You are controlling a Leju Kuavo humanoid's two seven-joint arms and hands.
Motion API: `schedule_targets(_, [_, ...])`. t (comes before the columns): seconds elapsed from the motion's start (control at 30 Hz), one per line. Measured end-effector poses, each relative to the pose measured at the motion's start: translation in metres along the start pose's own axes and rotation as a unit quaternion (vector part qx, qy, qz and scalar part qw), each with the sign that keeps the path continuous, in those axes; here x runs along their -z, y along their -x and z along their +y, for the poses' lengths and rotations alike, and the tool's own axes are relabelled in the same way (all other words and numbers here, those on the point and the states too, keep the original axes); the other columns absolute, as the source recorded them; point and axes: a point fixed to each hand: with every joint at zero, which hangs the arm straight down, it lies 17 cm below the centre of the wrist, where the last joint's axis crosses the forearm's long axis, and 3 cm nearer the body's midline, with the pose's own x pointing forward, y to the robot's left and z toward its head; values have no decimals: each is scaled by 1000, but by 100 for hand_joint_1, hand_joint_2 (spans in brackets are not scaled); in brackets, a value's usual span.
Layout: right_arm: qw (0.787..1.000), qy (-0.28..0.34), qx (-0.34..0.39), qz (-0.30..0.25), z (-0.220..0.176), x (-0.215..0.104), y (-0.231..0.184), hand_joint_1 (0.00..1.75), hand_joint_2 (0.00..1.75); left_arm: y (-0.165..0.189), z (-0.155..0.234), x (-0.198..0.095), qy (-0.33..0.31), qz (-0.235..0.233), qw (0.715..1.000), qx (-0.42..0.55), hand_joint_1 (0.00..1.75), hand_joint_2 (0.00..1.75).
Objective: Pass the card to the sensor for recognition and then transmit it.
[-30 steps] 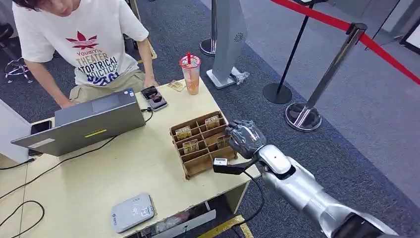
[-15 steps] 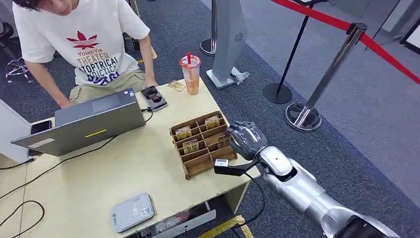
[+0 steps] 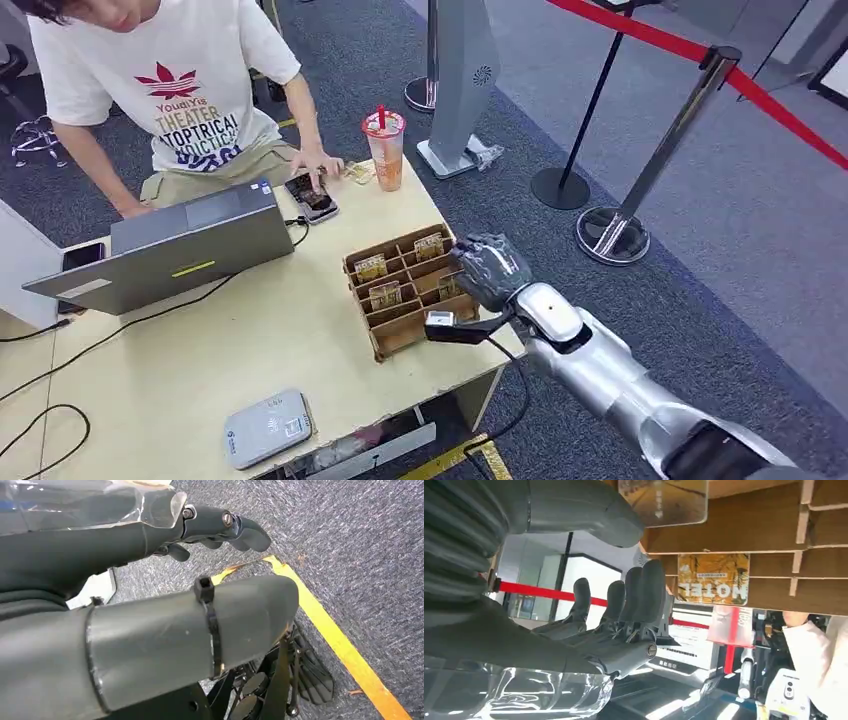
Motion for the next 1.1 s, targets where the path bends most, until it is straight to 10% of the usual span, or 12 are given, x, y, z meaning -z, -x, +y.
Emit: schedule_targets(1.1, [1000, -15, 12, -6, 11, 19, -6, 99, 175, 5, 0, -1, -5, 7, 1000, -2, 0, 0])
